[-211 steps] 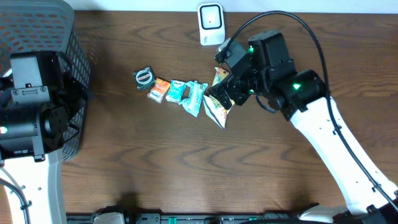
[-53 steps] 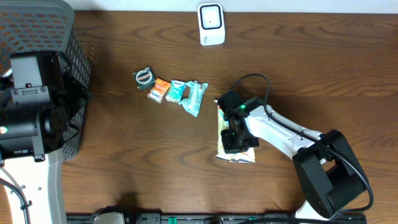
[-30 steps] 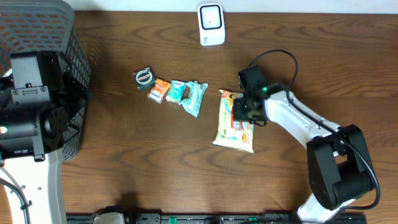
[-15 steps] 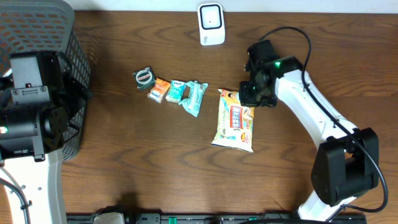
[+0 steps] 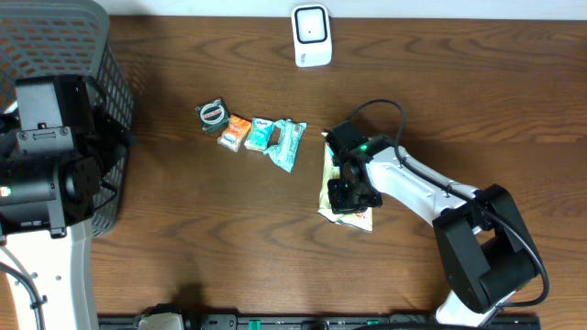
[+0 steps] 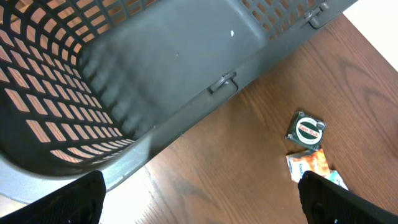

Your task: Scan the item barcode

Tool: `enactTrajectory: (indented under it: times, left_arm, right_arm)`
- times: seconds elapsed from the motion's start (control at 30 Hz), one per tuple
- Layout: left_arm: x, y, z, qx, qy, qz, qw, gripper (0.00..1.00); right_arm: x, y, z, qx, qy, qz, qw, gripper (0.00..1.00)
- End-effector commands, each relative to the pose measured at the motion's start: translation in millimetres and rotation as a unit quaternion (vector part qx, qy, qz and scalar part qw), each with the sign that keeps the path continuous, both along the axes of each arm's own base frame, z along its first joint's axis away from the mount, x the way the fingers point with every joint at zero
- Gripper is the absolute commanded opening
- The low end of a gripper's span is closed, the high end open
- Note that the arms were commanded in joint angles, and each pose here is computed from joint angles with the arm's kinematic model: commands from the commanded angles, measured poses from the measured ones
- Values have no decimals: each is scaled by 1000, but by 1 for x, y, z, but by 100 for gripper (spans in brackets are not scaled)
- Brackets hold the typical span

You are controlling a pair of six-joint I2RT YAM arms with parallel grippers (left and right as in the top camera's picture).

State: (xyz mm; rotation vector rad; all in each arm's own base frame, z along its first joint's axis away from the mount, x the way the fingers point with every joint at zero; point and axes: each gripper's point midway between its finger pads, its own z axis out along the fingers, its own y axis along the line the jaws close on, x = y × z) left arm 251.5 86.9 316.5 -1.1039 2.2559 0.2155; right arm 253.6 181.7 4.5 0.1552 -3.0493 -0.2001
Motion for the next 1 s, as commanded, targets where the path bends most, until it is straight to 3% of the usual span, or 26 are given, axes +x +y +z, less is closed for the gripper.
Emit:
enactTrajectory:
  times: [0.0,0.17,0.33,0.53,0.83,0.97]
  left_arm:
    - [-1,3,-2,0,3,12,1000,98]
    - [-1,3,-2,0,3,12,1000,98]
    - [-1,3,-2,0,3,12,1000,98]
    - [-1,3,-2,0,3,12,1000,98]
    - [-1,3,-2,0,3,12,1000,98]
    - [-1,3,-2,0,3,12,1000,98]
  right_arm:
    - [18,-16,4,-30,-24,-30,999,4]
    - [75,-29,49,-6,-76,-54,996,4]
    - [107,-38,62,12,-119,-76,990,7]
    - [108,-29,48,20,-131,-67,989,6]
    - [82,-29,-2,1,-98,-81,992,10]
    - [93,-31,10,4,-110,-88,990,12]
